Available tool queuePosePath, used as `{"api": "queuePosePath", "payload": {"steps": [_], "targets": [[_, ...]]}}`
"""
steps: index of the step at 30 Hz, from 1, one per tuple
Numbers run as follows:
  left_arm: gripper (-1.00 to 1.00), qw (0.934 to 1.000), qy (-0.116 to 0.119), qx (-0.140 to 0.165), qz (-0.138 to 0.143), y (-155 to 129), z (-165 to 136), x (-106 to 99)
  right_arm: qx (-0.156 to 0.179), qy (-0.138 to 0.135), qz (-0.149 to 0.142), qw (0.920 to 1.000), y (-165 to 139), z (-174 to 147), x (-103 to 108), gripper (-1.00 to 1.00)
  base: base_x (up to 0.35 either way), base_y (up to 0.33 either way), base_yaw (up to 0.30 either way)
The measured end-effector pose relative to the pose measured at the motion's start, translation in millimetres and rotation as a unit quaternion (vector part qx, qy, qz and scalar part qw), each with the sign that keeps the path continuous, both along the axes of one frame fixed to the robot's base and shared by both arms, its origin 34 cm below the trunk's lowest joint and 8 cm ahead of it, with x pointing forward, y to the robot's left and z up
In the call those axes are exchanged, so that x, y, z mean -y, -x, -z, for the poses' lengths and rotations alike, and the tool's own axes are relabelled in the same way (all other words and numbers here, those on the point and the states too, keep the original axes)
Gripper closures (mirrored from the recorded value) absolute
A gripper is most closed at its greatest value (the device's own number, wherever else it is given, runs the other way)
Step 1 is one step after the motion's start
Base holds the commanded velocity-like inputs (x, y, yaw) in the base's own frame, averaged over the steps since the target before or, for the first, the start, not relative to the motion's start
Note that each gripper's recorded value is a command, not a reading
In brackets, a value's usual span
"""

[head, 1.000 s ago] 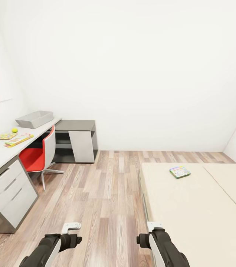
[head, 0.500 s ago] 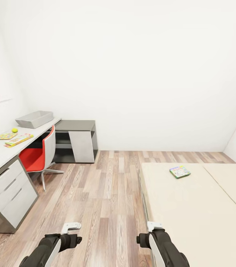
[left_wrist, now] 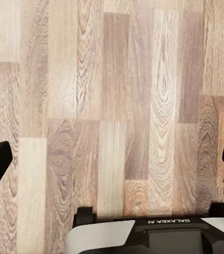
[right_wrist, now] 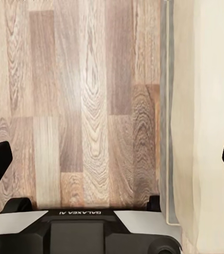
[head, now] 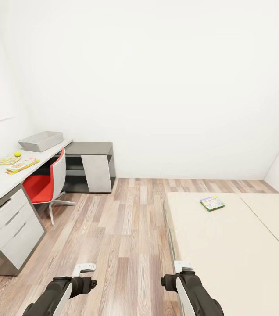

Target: Put all the toys in the child's room - the three board games (two on the bed and one on the table), the two jigsaw puzzles on the table, and the tennis ball on the table - inside the toy box on the table in the child's room.

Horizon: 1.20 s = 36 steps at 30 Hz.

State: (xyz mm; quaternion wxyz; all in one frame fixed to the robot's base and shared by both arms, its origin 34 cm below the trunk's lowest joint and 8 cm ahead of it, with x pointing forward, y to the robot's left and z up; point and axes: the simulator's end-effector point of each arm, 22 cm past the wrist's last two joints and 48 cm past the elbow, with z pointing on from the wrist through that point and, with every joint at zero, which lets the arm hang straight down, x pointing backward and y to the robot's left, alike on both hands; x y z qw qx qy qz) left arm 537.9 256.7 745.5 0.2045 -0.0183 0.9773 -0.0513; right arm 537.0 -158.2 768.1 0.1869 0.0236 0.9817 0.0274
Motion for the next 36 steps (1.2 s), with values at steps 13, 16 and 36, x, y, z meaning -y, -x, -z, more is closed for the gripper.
{"api": "queuePosePath", "payload": {"steps": [13,16,36], "targets": [[-1.00,1.0000,0.000,0.000,0.000,0.0,0.1,0.7,0.002,0.000,0.001,1.0000,-0.5,0.0,0.1,-1.00,0.000,-0.042,0.000],[-1.00,1.0000,0.000,0.000,0.000,0.0,0.0,0.8,0.002,0.000,0.001,1.0000,-0.5,0.0,0.2,-1.00,0.000,-0.054,0.000],[-1.00,1.0000,0.000,0.000,0.000,0.0,0.0,0.9,0.020,0.001,0.004,0.9998,-7.5,-2.4,1.0,-1.00,0.000,-0.039,0.000]]}}
